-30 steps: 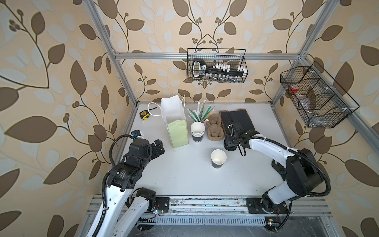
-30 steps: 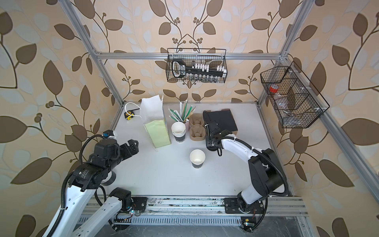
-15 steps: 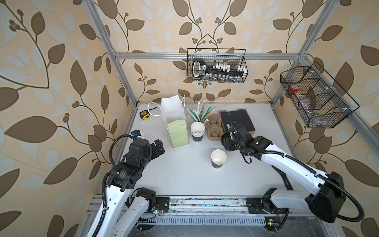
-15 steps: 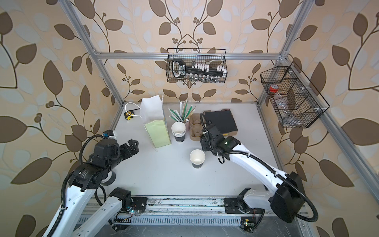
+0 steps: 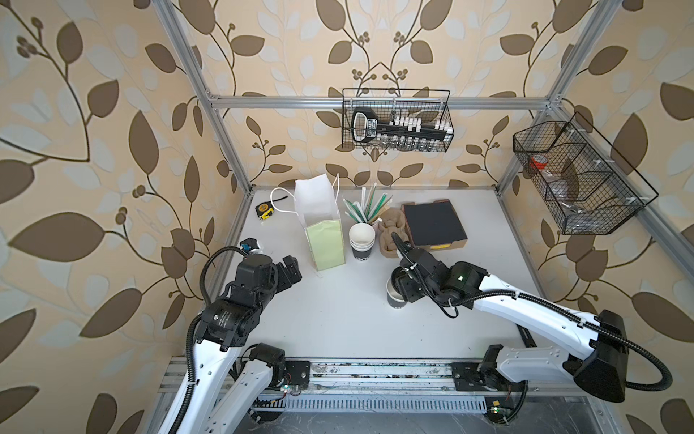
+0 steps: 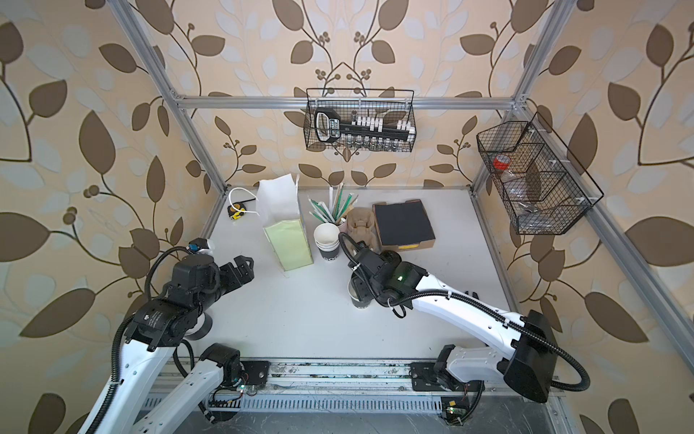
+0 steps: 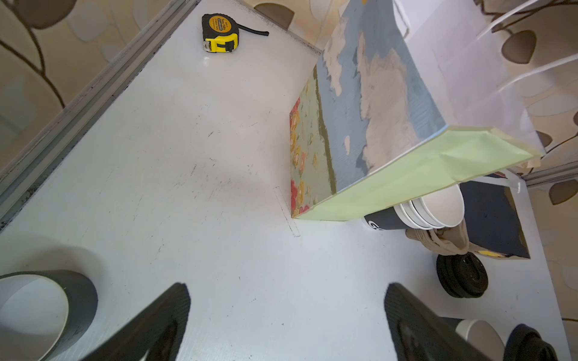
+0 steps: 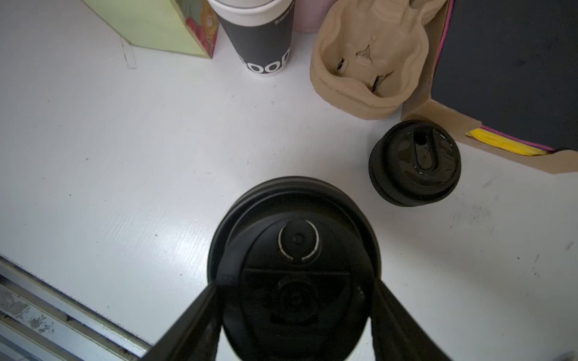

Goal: Pack a coffee takeout order
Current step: Close the lid on the coffee cup.

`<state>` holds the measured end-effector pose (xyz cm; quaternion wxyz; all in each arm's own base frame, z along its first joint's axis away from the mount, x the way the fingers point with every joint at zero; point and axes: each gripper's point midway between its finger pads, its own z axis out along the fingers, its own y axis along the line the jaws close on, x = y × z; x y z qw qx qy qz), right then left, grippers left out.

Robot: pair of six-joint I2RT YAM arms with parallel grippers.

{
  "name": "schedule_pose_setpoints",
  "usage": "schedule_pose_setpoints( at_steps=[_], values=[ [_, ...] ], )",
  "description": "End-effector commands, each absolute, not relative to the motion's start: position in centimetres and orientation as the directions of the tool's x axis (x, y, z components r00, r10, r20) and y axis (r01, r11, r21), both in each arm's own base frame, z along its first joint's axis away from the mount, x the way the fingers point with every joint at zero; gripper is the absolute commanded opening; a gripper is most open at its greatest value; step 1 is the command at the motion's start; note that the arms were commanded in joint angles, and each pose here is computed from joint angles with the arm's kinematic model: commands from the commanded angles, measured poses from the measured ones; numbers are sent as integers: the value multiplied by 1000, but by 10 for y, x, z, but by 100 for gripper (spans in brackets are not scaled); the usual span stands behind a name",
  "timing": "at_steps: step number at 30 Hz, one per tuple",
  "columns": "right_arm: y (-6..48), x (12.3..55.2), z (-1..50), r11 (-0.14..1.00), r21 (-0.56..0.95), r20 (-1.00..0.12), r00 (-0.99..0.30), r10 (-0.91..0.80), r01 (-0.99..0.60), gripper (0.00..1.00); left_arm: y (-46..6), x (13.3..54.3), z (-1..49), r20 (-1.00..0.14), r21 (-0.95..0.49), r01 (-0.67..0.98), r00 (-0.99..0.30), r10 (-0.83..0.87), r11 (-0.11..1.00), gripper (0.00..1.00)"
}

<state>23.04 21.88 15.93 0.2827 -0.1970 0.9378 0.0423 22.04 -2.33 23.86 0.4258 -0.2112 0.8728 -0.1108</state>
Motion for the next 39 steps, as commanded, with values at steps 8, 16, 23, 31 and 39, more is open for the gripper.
schedule_pose_setpoints(
  at_steps=[8, 16, 23, 31, 39],
  values=[
    [226, 228, 150, 906, -76, -494, -774, -396, -415, 63, -26, 221, 247, -710, -380, -249, -539, -453, 891, 99],
    [231, 232, 150, 898, -90, -482, -770, -418, -431, 64, -26, 221, 247, -711, -378, -250, -538, -453, 891, 99],
    [230, 230, 142, 894, -102, -444, -784, -433, -436, 64, -26, 221, 246, -711, -376, -250, -540, -451, 892, 99],
    [225, 228, 130, 892, -87, -394, -807, -440, -444, 64, -26, 221, 246, -710, -377, -249, -540, -451, 892, 99],
    [221, 219, 105, 886, -41, -324, -833, -448, -461, 64, -26, 221, 246, -709, -376, -251, -542, -451, 892, 99]
  ],
)
